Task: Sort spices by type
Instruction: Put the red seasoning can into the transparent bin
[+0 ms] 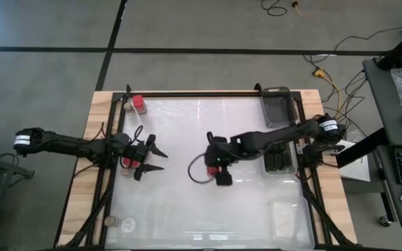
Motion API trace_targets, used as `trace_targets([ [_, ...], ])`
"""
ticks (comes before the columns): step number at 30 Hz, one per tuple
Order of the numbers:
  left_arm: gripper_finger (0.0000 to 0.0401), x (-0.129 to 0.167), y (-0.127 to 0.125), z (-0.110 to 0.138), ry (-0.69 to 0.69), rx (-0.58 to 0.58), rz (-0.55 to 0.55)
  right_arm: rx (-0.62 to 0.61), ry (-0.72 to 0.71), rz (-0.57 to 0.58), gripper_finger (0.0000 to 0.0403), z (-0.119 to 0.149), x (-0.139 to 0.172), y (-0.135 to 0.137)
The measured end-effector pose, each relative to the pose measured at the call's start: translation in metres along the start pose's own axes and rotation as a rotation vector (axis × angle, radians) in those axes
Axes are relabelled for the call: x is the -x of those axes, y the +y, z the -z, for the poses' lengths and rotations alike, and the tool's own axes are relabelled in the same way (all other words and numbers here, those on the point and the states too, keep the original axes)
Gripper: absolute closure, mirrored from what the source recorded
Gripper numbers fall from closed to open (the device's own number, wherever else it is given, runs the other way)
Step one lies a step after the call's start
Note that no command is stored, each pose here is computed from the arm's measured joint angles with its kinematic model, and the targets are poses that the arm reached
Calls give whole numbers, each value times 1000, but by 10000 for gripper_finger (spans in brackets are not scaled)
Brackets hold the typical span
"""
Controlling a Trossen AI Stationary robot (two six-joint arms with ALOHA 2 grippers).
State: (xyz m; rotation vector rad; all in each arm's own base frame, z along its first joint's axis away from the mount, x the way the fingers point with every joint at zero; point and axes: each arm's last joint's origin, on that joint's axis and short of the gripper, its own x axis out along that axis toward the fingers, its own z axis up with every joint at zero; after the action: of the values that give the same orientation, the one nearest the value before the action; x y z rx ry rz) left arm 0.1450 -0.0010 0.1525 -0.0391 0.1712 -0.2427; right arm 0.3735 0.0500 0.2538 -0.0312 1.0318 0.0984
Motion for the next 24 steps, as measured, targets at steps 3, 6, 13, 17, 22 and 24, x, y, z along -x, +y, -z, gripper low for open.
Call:
trace_targets([
  [3, 169, 0, 0, 0, 0, 0, 0, 32, -1, -32, 96, -1, 19, 25],
  [6, 169, 0, 0, 0, 1, 0, 0, 54, 16, -33, 97, 7, 42, 53],
  [13, 169, 0, 0, 0, 2, 1, 0, 23, 112, 49, 96, 52, 101, 111],
  [17, 169, 0, 0, 0, 3, 1, 0, -11, 144, 46, 95, 83, 134, 138],
  [22, 169, 0, 0, 0, 3, 1, 0, -20, 177, 59, 96, 125, 160, 163],
  [24, 169, 0, 0, 0, 3, 1, 0, -25, 182, 65, 95, 142, 162, 171],
])
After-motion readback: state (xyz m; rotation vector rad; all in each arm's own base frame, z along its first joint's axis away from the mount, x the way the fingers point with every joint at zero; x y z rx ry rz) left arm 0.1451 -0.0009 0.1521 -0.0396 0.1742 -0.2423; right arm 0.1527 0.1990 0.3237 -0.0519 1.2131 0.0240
